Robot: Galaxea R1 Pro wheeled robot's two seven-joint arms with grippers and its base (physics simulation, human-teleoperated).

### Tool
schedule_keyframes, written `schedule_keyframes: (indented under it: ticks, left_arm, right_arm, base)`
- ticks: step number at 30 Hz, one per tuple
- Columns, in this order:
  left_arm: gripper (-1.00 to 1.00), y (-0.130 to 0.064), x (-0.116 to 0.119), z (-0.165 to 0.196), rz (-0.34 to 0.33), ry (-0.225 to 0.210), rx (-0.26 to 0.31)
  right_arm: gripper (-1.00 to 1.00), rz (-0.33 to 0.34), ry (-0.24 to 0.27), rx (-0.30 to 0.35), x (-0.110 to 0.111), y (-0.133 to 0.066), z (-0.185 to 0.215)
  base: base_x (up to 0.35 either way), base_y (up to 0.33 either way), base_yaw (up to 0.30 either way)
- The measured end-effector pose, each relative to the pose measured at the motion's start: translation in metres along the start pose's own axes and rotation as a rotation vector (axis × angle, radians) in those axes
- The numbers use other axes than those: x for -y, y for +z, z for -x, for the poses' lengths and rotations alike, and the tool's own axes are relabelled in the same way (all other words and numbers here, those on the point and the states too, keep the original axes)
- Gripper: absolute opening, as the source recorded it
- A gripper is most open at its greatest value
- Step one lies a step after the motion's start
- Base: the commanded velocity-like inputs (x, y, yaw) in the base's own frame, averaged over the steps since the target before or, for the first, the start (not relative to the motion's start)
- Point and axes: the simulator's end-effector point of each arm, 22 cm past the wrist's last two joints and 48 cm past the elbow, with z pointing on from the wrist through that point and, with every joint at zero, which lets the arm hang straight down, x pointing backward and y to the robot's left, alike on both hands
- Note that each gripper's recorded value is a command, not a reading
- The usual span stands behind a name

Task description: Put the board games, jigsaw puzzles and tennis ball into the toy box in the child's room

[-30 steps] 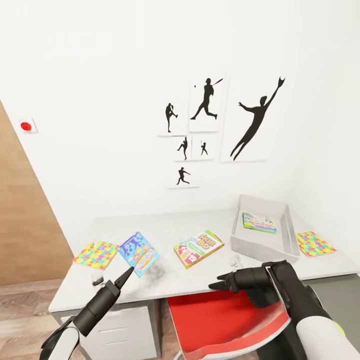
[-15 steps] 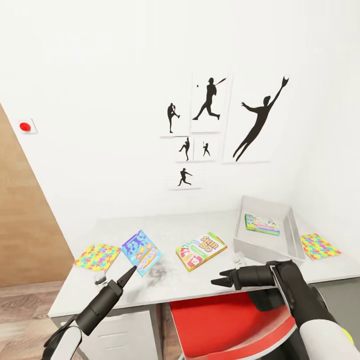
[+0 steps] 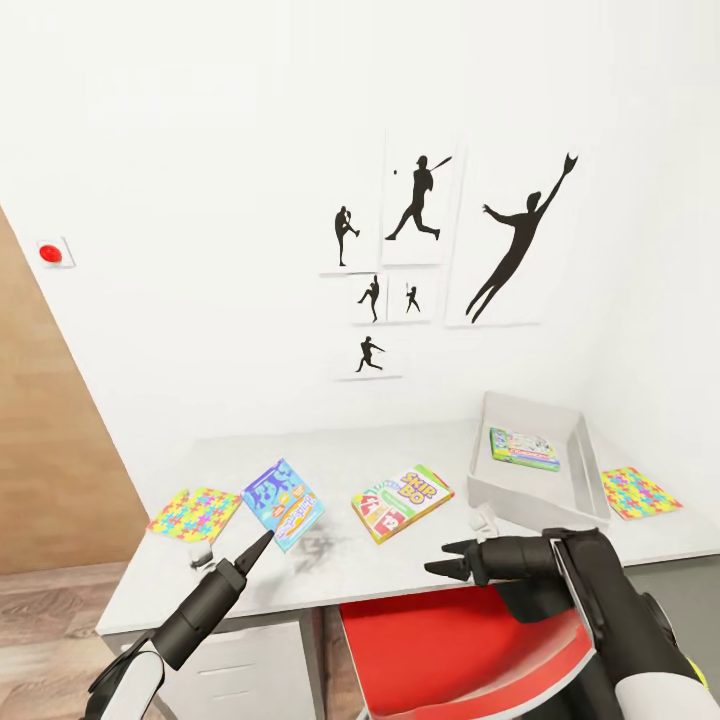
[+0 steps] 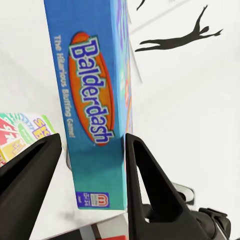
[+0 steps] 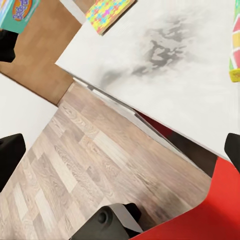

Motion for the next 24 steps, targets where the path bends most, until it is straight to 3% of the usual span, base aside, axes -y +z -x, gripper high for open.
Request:
schedule_keyframes:
  ticks: [11, 16, 24]
  left_arm:
    - [-1.0, 0.001, 0.002, 0.0, -0.004, 0.001, -0.002]
    - [-1.0, 0.007, 0.016, -0.005, -0.034, 0.011, -0.019]
    - [-1.0, 0.012, 0.025, -0.011, -0.055, 0.02, -0.039]
  right_arm:
    - [1.0, -0.017, -0.027, 0.03, -0.009, -0.024, 0.006]
    - [1.0, -0.019, -0.052, 0.045, -0.022, -0.036, 0.006]
    - [1.0, 0.007, -0.075, 0.079, -0.041, -0.053, 0.007]
  base:
    - [0.0, 0.0, 0.0]
    - [0.0, 0.0, -0.013]
    - [0.0, 0.0, -0.187]
